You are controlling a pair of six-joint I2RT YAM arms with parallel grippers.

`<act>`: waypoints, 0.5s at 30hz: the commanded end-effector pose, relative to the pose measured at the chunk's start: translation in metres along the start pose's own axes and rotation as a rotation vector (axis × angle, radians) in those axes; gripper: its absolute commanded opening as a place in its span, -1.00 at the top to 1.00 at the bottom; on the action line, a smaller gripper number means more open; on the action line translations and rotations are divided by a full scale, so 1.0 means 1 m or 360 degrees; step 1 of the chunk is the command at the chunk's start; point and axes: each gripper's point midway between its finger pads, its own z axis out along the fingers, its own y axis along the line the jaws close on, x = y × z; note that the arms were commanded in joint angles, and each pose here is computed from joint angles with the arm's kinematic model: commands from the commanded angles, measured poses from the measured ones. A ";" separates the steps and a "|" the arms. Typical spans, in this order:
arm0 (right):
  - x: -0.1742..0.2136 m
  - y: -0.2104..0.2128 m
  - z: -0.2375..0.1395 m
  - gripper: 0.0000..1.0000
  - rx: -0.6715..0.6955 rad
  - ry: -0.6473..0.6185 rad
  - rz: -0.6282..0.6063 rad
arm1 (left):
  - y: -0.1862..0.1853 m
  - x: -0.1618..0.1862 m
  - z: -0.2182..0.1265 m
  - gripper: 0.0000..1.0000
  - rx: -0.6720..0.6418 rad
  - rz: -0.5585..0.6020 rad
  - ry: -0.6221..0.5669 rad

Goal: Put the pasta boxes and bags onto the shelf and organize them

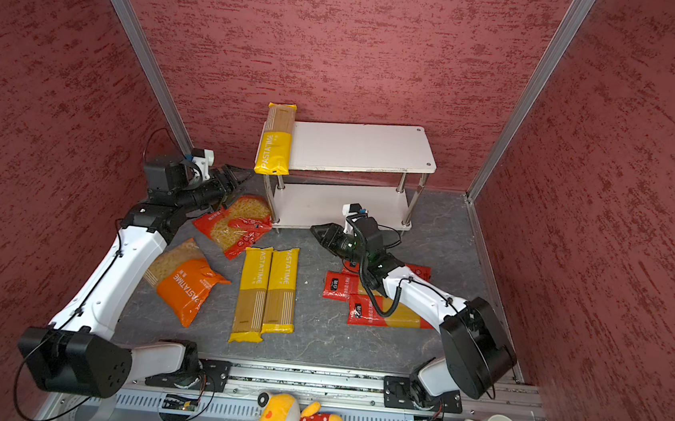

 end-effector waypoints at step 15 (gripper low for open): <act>0.001 0.009 0.005 0.24 -0.0028 0.0021 0.0060 | -0.053 -0.020 0.061 -0.11 0.0266 0.0004 -0.0066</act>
